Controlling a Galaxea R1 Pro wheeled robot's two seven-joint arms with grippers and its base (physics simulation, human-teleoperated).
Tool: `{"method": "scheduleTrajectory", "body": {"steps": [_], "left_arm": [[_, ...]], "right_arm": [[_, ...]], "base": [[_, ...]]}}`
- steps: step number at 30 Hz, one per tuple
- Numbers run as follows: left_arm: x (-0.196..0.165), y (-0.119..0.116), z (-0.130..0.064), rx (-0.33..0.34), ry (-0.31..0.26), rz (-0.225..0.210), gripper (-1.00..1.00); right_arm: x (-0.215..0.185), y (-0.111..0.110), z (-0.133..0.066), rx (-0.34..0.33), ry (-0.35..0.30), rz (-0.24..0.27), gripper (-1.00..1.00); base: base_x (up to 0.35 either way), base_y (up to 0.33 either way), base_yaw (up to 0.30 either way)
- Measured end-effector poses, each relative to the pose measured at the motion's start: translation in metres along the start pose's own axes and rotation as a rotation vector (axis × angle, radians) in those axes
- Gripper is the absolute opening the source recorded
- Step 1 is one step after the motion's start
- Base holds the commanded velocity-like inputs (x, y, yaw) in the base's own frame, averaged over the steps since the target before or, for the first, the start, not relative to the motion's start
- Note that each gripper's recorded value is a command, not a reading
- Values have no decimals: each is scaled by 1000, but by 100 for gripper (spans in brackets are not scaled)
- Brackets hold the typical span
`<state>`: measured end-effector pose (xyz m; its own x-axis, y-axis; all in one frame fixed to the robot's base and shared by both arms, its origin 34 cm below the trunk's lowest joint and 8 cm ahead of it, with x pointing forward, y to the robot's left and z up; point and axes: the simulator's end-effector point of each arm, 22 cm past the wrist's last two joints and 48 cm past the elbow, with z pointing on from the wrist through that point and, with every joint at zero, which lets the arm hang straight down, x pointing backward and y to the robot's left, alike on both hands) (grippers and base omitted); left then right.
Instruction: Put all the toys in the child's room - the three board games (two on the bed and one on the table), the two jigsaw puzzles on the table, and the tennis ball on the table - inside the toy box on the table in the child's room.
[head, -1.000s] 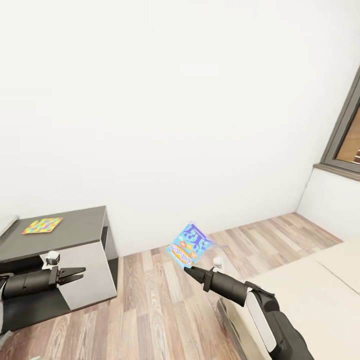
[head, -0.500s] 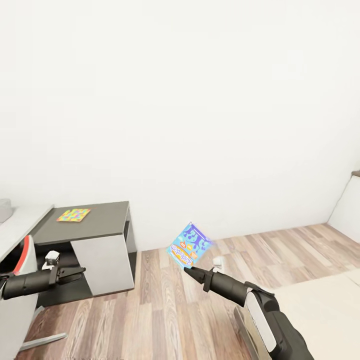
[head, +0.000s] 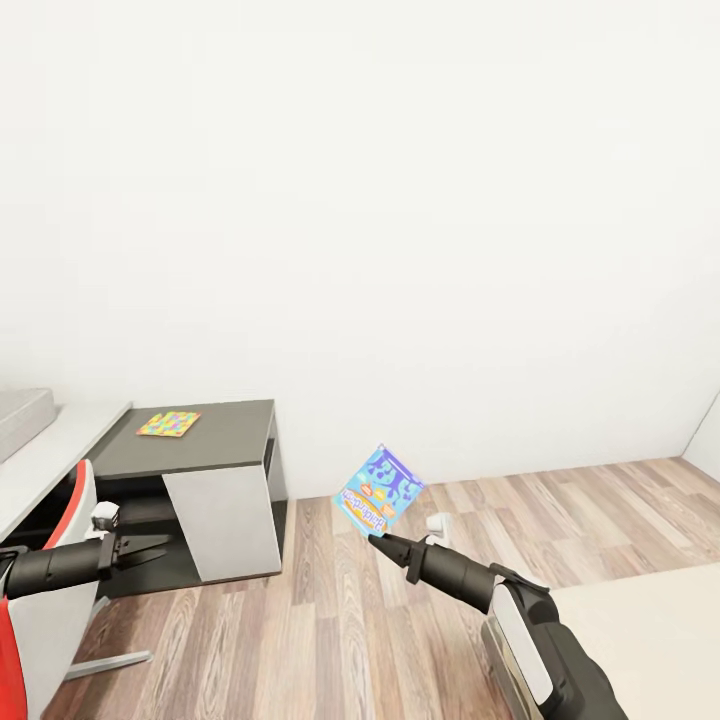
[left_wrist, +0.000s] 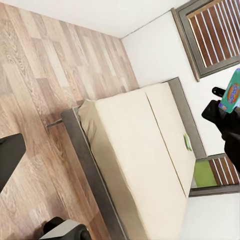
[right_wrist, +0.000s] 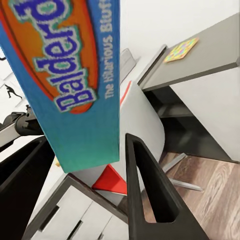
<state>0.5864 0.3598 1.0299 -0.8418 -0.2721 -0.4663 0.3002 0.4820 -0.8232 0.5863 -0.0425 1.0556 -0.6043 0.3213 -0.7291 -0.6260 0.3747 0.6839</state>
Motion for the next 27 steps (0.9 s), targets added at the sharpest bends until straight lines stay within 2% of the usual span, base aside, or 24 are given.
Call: {"method": "scheduleTrajectory", "body": {"steps": [7,11,14,25,27], "left_arm": [[0,0,0,0,0,0,100],[0,0,0,0,0,-1,100],[0,0,0,0,0,-1,100],[0,0,0,-1,0,1,100],[0,0,-1,-1,0,1,100]], "right_arm": [[0,-13,-1,60,-2,3,-100],[-3,-15,-2,68,-7,3,-100],[5,-16,-2,72,28,41,-100],[7,-19,-4,84,38,69,-100],[9,-25,-6,108,51,78,-100]], "base": [[0,0,1],[0,0,0],[0,0,0],[0,0,0],[0,0,0]]}}
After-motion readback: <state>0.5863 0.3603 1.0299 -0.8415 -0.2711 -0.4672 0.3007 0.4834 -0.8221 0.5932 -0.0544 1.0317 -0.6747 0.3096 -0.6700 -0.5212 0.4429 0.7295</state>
